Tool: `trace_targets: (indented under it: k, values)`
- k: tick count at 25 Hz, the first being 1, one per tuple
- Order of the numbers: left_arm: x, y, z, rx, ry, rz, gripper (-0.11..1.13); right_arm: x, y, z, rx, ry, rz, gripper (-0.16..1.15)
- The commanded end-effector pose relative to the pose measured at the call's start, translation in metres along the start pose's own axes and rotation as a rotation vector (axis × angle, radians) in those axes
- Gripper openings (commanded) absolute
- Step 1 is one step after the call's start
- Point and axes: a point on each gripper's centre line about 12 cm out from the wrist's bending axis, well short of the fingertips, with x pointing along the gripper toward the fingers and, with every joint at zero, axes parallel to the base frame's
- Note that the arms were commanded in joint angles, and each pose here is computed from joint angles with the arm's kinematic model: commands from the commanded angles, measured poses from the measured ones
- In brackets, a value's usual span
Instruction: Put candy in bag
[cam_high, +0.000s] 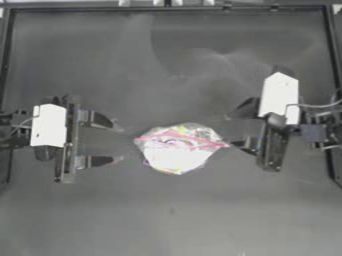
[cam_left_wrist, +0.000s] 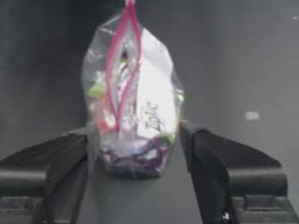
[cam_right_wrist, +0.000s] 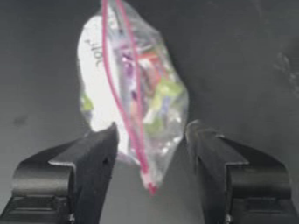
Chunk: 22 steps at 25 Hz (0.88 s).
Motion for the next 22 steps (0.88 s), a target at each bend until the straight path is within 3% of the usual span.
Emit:
trace_targets:
  k: [1, 10, 22]
  values:
    - [-0.009, 0.001, 0.009, -0.021, -0.031, -0.002, 0.9, -0.014, 0.001, 0.003, 0.008, -0.043, 0.022, 0.84]
    - [-0.025, -0.001, 0.014, -0.022, -0.044, -0.025, 0.9, -0.032, 0.001, -0.01, -0.001, -0.069, 0.051, 0.84]
    - [-0.038, -0.002, 0.005, -0.022, -0.045, -0.033, 0.9, -0.048, -0.006, -0.021, -0.002, -0.106, 0.06, 0.84]
